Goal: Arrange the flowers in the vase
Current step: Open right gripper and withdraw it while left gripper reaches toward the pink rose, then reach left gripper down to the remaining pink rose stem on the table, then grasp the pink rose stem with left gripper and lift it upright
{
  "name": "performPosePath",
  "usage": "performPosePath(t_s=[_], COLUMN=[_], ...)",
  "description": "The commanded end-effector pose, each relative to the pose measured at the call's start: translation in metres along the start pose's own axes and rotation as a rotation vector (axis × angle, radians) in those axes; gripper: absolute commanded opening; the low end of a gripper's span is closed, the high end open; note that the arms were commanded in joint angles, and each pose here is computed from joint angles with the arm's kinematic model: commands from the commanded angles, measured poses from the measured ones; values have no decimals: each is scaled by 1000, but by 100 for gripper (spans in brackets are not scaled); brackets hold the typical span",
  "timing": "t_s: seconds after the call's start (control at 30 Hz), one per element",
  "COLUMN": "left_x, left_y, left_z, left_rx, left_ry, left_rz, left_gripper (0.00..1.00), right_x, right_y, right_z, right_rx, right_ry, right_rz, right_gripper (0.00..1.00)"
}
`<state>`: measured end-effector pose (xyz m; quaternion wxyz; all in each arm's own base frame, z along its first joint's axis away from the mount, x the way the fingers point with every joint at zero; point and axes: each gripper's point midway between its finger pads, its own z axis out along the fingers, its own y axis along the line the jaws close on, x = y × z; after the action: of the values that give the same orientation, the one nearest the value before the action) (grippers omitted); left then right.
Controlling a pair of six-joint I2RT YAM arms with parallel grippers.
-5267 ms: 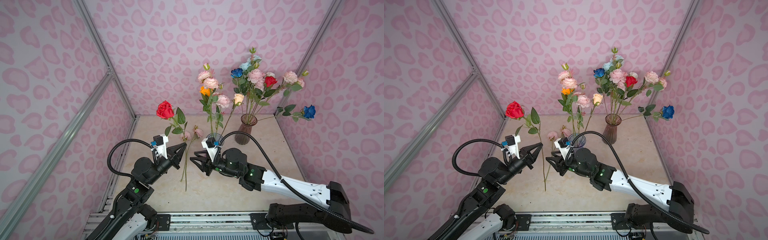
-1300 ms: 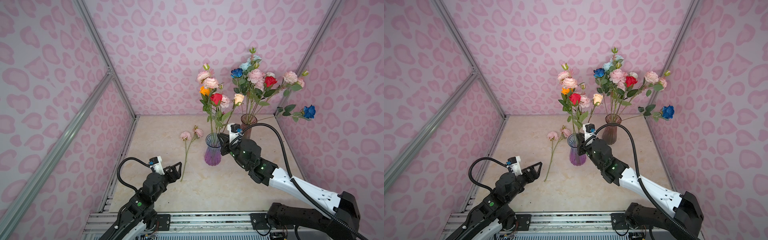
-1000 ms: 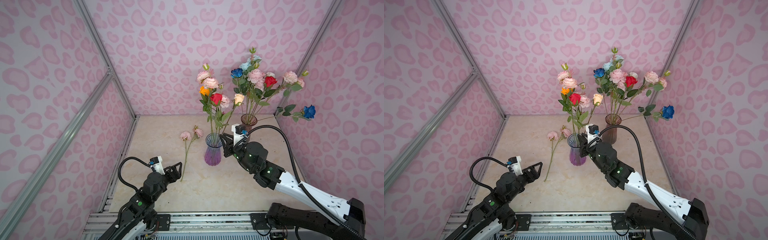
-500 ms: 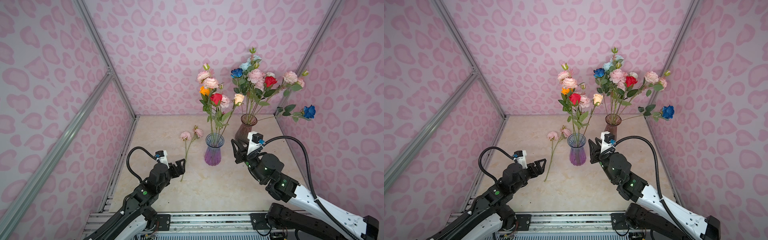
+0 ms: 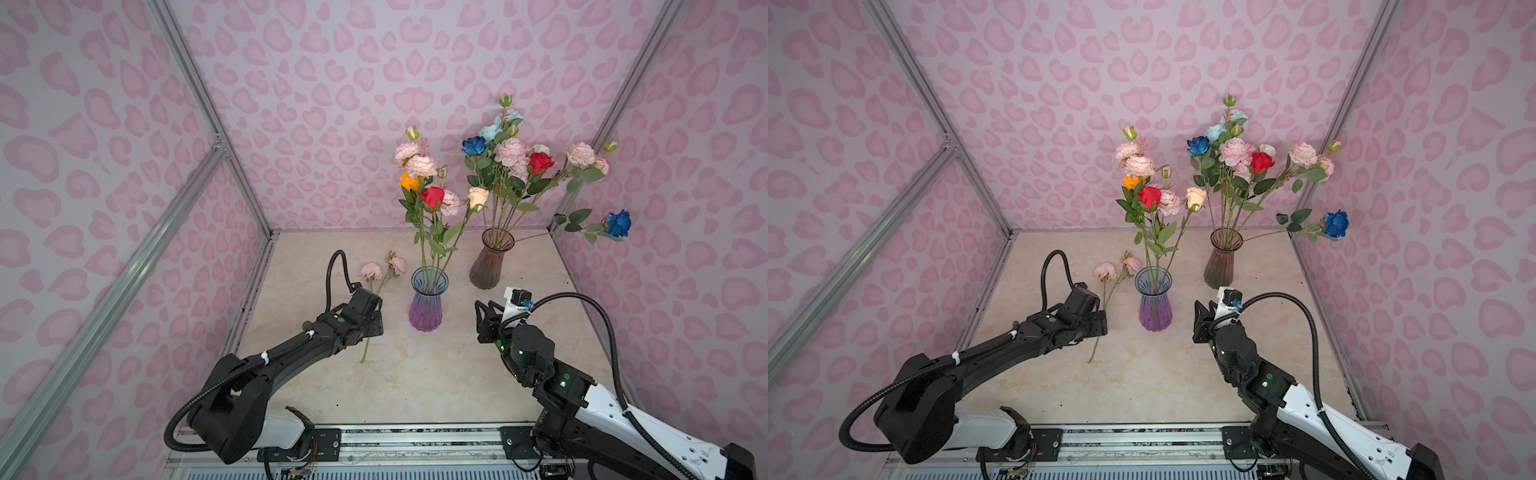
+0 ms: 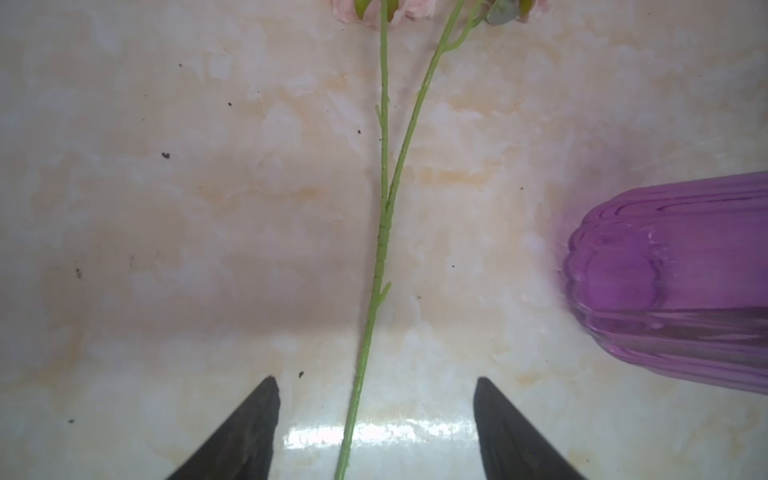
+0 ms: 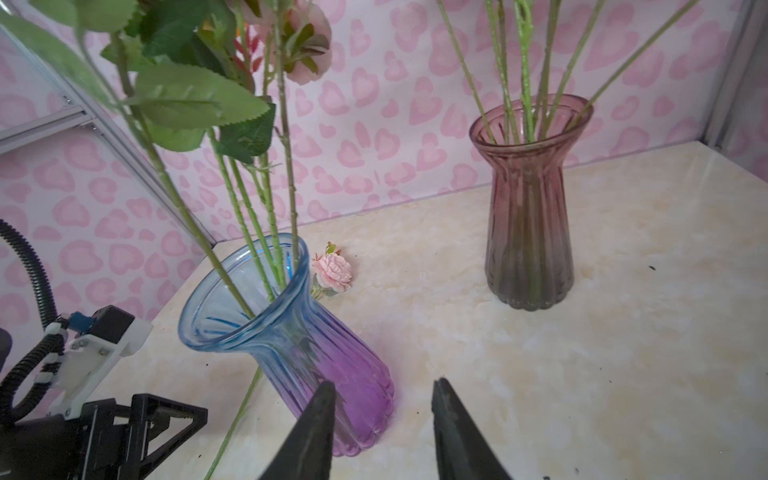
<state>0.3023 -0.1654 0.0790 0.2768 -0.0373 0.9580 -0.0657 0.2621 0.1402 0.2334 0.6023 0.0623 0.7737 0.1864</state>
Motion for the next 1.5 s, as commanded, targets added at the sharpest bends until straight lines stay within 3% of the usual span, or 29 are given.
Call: performPosePath(t_s=[0.0, 0.2, 0.33, 0.43, 0.6, 0.77, 0.93, 1.03, 1.3, 1.47], left_x=[-1, -11, -13, -6, 5, 12, -2, -17, -63, -73], left_y=[-5, -3, 0, 3, 11, 11, 2, -7, -15, -25], left_z=[13, 45, 66, 77, 84, 77, 48, 21, -79, -155], left_rx=[-26, -150, -227, -258, -271, -232, -150, -74, 164, 391], left_ry=[34, 71, 102, 133, 152, 158, 88, 15, -319, -534], left_rz=[63, 182, 202, 180, 183, 176, 137, 105, 8, 53], left_gripper=[72, 61, 40, 32, 31, 12, 4, 4, 4, 4], right_x=[6, 18, 19, 18, 18, 19, 15, 12, -7, -29], right_y=[-15, -23, -29, -33, -39, -39, -35, -30, 4, 48], right_z=[2, 4, 2, -1, -5, -5, -4, -3, -3, -11], right_rx=[50, 67, 75, 76, 82, 78, 67, 45, -91, -283], right_ry=[5, 41, 43, 36, 17, 20, 19, 17, 24, 29], right_rz=[81, 76, 74, 82, 102, 114, 114, 111, 88, 57], right_gripper=[40, 40, 40, 40, 40, 40, 41, 41, 41, 42])
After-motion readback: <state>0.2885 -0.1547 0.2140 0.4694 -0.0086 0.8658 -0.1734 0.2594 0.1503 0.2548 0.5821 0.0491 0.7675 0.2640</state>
